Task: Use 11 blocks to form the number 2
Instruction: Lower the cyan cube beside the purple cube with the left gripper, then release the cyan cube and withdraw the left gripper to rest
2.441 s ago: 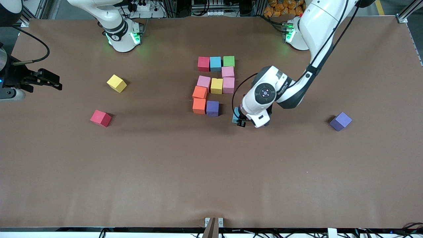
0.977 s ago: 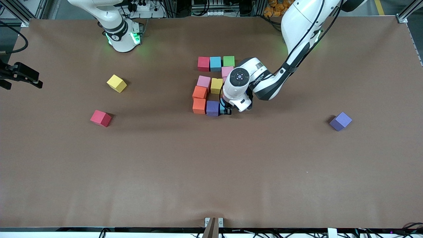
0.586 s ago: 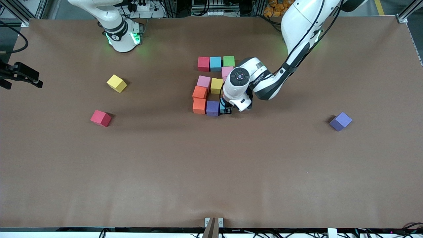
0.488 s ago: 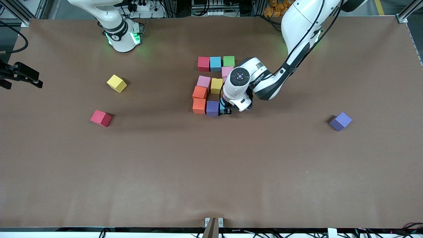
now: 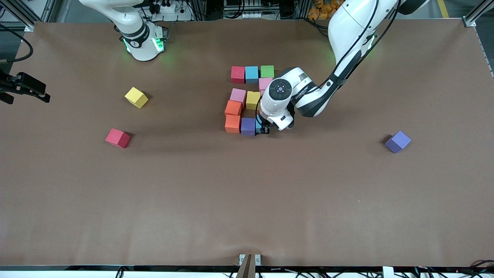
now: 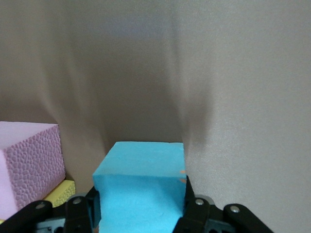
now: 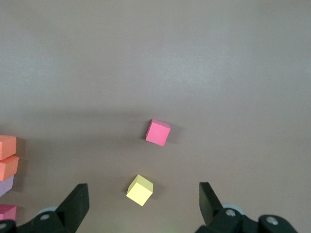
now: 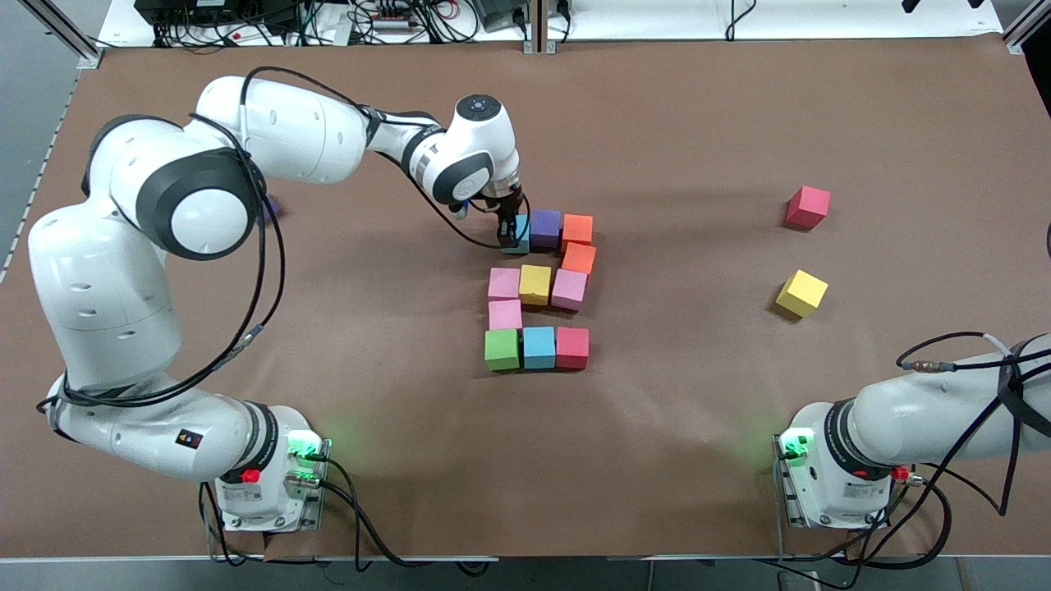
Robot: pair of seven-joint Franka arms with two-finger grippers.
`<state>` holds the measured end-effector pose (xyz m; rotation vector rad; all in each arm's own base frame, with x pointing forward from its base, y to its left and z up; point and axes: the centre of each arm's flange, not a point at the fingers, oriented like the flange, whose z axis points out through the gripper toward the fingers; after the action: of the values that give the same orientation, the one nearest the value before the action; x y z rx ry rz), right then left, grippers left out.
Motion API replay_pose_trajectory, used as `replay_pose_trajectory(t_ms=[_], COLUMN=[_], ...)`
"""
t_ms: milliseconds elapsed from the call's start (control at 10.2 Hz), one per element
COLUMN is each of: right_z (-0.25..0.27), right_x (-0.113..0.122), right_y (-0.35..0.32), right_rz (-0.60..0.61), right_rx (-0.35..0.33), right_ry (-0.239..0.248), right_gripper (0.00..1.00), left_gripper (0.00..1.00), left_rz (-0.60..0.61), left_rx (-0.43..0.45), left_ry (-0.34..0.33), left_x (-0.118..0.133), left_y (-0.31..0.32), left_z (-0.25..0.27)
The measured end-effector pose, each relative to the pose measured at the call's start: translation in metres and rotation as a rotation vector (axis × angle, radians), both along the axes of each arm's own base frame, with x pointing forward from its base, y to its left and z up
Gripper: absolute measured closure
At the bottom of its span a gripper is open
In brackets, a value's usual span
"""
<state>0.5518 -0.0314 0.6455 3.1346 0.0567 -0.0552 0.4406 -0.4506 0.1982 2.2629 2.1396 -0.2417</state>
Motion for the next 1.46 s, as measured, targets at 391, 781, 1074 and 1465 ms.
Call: replay_pose_trajectory(t_ms=[391,781,1074,1465], right_z=[-0.005,-0.016,-0.017,-0.018], right_x=[-0.006,-0.009,-0.015,-0.016], right_y=[0.000,0.000,0.001,-0.002], right_rz=[-0.006,-0.060,-0.090,-0.105], right_rx=[0.003,0.001,0.011,0.025], right_ry=[0.054,0.081,0.083,0.085], right_gripper=[0.00,0.00,0.00,0.00], left_gripper=[0.11,0.00,0.00,0.00], left_rz=[-0.073,-0.165,-0.296,-0.448], left_rx=[0.030,0.012,0.015,0.093], left_ry=[-0.045,-0.090,-0.093,-0.120], left_x=[-0.002,-0.004,-0.029,-0.010], left_y=[0.000,-0.011,-0.034,-0.008], left_z=[-0.005,0.009,0.042,0.094])
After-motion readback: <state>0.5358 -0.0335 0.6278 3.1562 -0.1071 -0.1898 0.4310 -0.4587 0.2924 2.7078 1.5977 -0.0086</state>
